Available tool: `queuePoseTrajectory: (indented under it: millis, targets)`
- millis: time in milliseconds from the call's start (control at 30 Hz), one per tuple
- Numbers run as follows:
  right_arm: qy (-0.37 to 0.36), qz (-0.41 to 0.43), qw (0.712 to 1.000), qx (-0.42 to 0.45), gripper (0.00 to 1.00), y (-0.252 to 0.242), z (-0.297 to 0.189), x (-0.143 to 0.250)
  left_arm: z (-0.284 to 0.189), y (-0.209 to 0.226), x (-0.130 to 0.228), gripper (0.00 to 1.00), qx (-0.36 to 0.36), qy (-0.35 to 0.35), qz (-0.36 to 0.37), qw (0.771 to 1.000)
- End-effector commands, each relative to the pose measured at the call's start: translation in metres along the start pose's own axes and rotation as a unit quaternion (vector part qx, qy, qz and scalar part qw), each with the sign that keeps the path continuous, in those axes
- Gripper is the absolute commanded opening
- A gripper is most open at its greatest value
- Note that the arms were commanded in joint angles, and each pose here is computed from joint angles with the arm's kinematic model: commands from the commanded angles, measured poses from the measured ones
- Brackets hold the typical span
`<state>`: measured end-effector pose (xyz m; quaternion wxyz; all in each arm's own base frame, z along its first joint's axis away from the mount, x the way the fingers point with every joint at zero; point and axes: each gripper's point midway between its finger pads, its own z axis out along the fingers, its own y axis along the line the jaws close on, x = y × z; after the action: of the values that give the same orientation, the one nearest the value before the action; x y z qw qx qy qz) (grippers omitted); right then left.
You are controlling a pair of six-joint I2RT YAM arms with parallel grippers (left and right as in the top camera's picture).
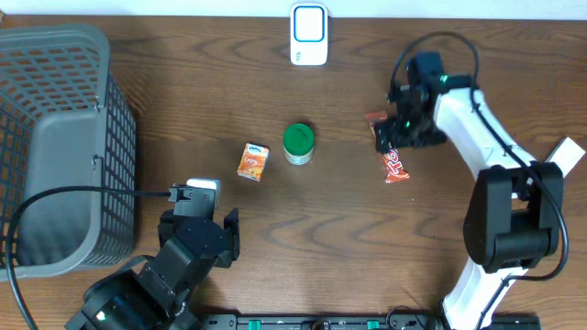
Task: Scan the item barcode
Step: 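Lower the right gripper onto the red Top bar and grasp it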
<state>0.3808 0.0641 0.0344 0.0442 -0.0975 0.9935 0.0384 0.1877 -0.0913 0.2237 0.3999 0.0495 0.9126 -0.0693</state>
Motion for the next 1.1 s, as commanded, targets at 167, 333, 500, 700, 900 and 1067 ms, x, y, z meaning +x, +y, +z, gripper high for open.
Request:
queuePoseTrajectory:
  millis: [167,333,500,700,900,1067]
  targets:
    - [0.011,-0.008,1.000,0.009,0.92,0.005,0.034,0.021,0.000,0.003,-0.001,0.69,-0.007,-0.003,0.003,1.000]
    - [0.006,-0.009,1.000,0.019,0.80,0.002,0.042,0.023,0.000,0.003,-0.001,0.69,-0.007,-0.003,0.003,1.000]
    - [0.000,-0.015,0.998,0.061,0.76,-0.009,0.045,0.022,0.000,0.003,0.000,0.69,-0.007,-0.002,0.003,1.000]
    - [-0.012,-0.016,0.998,0.059,0.73,-0.008,0.045,0.016,0.000,0.003,0.000,0.69,-0.007,-0.002,0.003,1.000]
    - [-0.024,-0.030,0.999,0.037,0.60,0.010,0.047,0.010,0.000,0.003,-0.001,0.69,-0.007,-0.003,0.003,1.000]
    - [-0.022,-0.037,0.999,0.032,0.32,0.017,0.047,0.011,0.000,0.003,-0.001,0.69,-0.007,-0.003,0.003,1.000]
